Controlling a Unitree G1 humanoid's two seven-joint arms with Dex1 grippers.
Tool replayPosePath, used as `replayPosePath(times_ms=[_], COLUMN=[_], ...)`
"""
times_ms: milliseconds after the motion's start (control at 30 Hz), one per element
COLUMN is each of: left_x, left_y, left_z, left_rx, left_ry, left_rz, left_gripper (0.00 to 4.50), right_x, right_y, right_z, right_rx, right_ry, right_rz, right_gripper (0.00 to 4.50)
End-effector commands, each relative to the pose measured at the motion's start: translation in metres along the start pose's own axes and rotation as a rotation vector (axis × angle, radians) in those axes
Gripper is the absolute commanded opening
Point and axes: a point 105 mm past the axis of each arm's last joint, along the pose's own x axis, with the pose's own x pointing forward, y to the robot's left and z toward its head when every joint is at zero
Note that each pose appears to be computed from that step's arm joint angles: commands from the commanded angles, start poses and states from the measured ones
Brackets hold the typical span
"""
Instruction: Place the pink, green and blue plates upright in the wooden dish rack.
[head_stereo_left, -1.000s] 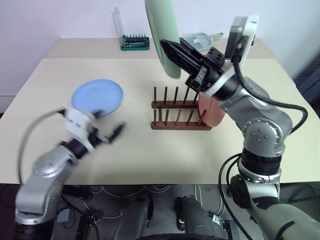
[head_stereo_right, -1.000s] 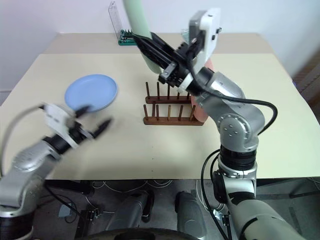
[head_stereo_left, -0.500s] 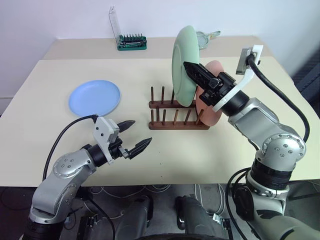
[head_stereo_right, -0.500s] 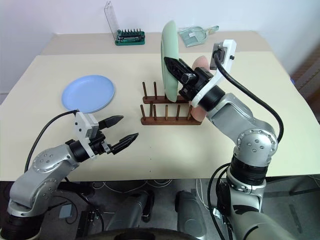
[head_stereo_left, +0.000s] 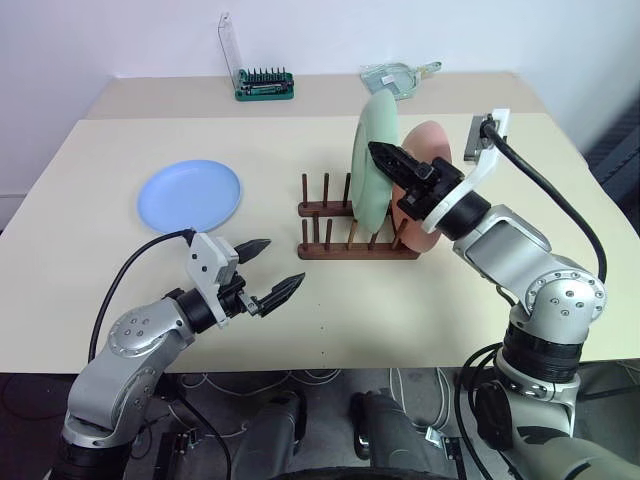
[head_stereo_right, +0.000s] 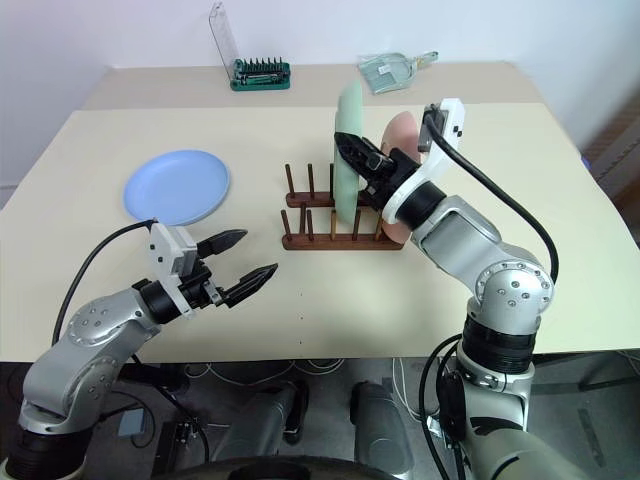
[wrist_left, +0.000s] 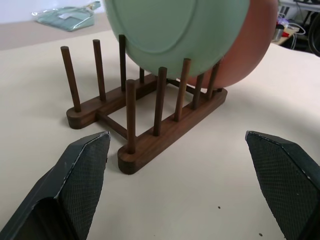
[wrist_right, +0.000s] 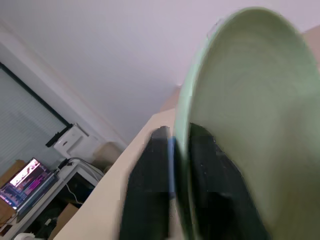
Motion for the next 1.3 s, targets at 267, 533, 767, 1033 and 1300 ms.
replayPosePath(times_ms=[267,533,767,1033,1300], left_x=[-0.001,-0.002,-0.008,-0.01,-0.01], left_y=[0.002,0.013,0.036,0.037,0.04], left_z=[0.009,0.013,0.025,0.022,0.023], left_rx=[0.025,0.02,-0.007,-0.018,-0.031], left_ry=[-0.042,-0.067,-0.136,-0.129,-0.142], left_rz=[0.021,0.076,0.194,0.208,0.229], left_gripper=[4.5,4.5,4.5,4.5,4.5], right_x=[0.003,0.004,0.008,0.007,0.008], right_y=[0.023,0.029,0.036,0.034,0.038], right_z=[0.013,0.022,0.028,0.024,0.043], right_rx=[-0.331,-0.647,-0.802,-0.831,-0.944], right_ry=[0.036,0.104,0.125,0.151,0.053], right_rz=[0.077,0.146,0.212,0.235,0.224], right_gripper=[4.07,4.07,4.07,4.07,4.07])
